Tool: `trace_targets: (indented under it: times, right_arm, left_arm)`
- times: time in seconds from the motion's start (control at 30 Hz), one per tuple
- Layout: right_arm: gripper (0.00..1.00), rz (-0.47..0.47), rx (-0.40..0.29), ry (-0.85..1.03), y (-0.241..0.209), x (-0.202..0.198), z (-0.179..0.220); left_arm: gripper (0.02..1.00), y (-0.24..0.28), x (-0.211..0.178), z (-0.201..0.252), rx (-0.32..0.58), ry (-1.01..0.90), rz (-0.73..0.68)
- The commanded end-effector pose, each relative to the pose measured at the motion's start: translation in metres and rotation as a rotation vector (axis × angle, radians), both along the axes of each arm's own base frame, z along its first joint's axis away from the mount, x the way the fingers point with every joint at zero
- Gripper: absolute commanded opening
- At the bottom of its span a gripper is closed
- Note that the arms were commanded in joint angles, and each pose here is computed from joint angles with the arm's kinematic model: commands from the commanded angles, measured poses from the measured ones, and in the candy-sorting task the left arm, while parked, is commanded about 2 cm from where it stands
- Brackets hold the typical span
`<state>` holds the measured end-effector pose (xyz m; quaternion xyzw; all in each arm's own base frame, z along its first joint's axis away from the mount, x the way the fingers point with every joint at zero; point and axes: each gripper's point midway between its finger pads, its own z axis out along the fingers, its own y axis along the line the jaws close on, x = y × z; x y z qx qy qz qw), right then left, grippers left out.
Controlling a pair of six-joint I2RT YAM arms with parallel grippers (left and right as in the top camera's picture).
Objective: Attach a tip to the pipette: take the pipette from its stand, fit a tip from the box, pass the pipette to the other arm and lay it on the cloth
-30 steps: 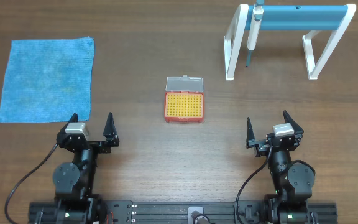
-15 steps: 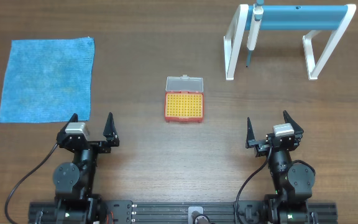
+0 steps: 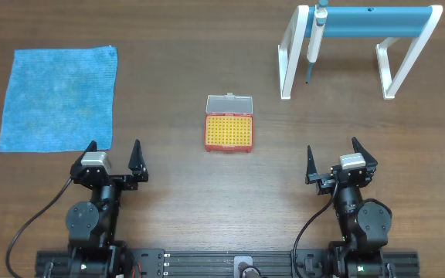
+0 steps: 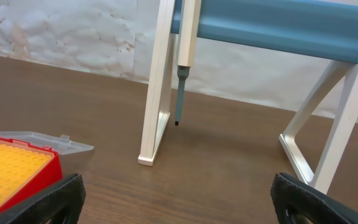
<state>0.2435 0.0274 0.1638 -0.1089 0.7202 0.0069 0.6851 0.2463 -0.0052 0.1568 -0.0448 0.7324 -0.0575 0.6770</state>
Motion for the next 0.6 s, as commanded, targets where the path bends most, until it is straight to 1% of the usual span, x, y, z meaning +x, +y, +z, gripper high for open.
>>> trace_targets:
  times: [0.03,0.33,0.43,0.5,0.6]
  right_arm:
    - [0.972,0.012,-0.006,-0.003,0.002,0.0,-0.002]
    - [0.974,0.005,-0.006,-0.007,0.001,0.001,-0.001]
    - [0.969,0.008,-0.002,-0.104,0.001,0.008,0.03]
    - [0.974,0.008,-0.002,-0.104,0.001,0.016,0.042]
    - [0.976,0.013,0.003,-0.061,0.002,0.043,0.06]
  left_arm:
    - [1.0,-0.001,0.0,-0.001,0.015,0.0,-0.01]
    - [1.0,-0.001,0.0,-0.001,0.015,0.0,-0.01]
    - [0.998,-0.001,0.0,-0.001,0.015,0.0,-0.01]
    - [1.0,-0.001,0.0,-0.001,0.015,0.0,-0.01]
    - [1.0,-0.001,0.0,-0.001,0.015,0.0,-0.01]
